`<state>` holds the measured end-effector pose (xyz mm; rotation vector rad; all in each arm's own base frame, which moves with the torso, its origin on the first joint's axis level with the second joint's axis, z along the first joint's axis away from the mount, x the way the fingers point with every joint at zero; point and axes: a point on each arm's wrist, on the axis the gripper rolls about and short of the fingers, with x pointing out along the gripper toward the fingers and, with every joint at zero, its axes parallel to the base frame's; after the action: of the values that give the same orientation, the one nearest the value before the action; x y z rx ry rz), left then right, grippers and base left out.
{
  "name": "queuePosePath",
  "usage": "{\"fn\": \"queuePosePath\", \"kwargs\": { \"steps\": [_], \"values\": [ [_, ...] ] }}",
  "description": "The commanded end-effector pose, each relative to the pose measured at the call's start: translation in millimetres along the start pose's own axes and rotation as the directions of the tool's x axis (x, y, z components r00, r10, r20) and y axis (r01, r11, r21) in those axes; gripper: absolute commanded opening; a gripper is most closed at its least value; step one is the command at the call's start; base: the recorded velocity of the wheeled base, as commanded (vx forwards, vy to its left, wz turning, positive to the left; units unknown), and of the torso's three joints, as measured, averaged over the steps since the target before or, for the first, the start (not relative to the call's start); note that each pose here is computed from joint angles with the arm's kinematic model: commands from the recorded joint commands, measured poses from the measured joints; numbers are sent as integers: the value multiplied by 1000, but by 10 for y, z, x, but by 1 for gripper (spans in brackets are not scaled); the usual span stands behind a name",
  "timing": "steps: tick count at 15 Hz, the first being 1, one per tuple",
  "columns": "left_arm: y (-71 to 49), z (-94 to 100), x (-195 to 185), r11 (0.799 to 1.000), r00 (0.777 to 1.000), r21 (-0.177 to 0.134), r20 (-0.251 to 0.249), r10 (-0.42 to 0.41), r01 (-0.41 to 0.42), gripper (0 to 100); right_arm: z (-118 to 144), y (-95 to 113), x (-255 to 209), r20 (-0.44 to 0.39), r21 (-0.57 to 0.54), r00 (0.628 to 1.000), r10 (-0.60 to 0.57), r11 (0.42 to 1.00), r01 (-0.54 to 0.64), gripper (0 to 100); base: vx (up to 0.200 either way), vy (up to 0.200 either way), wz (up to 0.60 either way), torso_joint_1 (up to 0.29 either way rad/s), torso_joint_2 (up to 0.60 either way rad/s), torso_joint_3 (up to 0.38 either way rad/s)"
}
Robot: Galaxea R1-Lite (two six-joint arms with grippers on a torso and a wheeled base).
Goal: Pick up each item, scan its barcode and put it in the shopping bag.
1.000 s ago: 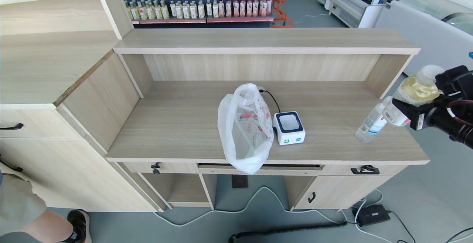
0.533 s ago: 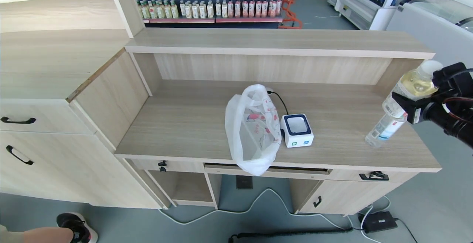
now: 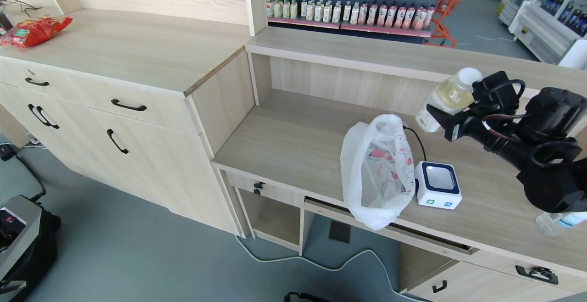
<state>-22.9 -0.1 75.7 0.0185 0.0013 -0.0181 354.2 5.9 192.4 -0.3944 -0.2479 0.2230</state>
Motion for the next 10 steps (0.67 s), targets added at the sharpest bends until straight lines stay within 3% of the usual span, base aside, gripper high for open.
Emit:
{"fn": "queuePosePath", "kwargs": {
  "steps": [1, 4, 10],
  "values": [
    [0, -1, 0, 1000, 1000, 0, 0, -2, 2, 100, -288, 288, 300, -22, 95, 997, 72, 993, -70, 0, 0, 0, 0, 0, 0, 0],
    [0, -1, 0, 1000, 1000, 0, 0, 0, 0, 100, -701, 489, 490, -83, 207, 990, 116, 973, -97, 0, 0, 0, 0, 0, 0, 0],
    [0, -1, 0, 1000, 1000, 0, 0, -2, 2, 100, -978, 881, 615, -129, 311, 969, 209, 937, -160, 0, 0, 0, 0, 0, 0, 0]
  ]
}}
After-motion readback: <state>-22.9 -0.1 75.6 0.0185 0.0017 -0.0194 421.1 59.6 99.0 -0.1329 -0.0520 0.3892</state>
